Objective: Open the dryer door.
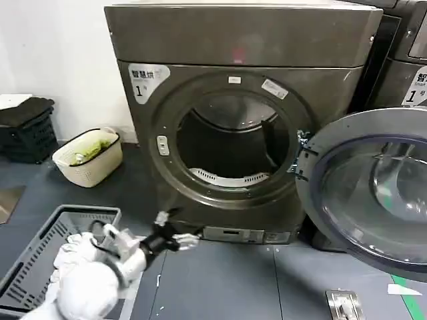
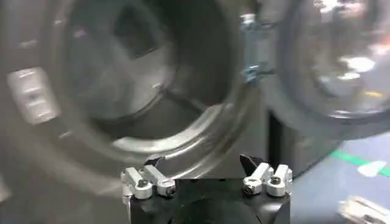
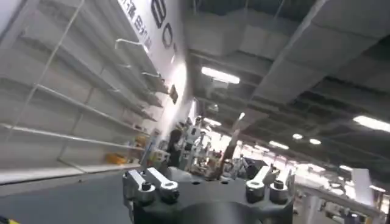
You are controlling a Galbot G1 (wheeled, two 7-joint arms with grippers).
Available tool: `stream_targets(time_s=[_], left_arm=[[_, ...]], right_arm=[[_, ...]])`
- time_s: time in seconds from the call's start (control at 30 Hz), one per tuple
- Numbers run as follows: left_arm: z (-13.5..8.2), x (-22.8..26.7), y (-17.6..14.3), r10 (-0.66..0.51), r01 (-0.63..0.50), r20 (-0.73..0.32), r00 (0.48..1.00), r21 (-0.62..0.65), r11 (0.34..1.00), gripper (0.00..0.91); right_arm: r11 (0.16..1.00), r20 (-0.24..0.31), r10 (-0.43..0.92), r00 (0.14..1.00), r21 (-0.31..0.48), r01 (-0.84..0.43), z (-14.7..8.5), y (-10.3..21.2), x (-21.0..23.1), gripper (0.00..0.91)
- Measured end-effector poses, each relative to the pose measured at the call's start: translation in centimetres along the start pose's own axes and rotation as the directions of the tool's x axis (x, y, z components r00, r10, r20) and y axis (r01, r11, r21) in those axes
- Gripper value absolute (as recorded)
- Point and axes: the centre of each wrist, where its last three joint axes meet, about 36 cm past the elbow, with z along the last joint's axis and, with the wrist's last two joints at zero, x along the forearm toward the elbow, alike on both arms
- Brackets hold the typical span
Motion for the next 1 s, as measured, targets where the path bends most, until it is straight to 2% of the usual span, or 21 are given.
stream_targets(time_s=[0.23,0.53,0.63,0.83,1.0], left_arm=[[-0.4,1.5,3.6,-0.152,0.172,-0.153,0.976,0.126,0.977,0.907],[-0.4,3.6,7.8,-0.32,0.406,-0.323,0.891,0.251,0.879,0.907],[0.2,4.4,9.3,-0.36,0.468,-0.378,0.853,0.252,0.847,0.907],[2.3,5.0,12.7,-0.436,0.608,-0.507,0.744,0.241,0.757,0.907],[3.7,5.5,15.2,-0.431,0.688,-0.611,0.664,0.274,0.672,0.907]], right_arm=[[0.996,-0.024,-0.053,0.998,-0.072,0.051,0.3,0.7,-0.1,0.907],[0.986,-0.014,-0.094,0.995,-0.137,0.092,0.2,0.5,-0.2,0.907],[0.982,-0.012,-0.108,0.994,-0.159,0.104,0.3,0.4,-0.2,0.907],[0.976,0.003,-0.111,0.994,-0.185,0.11,0.3,0.1,-0.2,0.907],[0.979,0.001,-0.099,0.995,-0.182,0.097,0.4,-0.5,-0.2,0.907]])
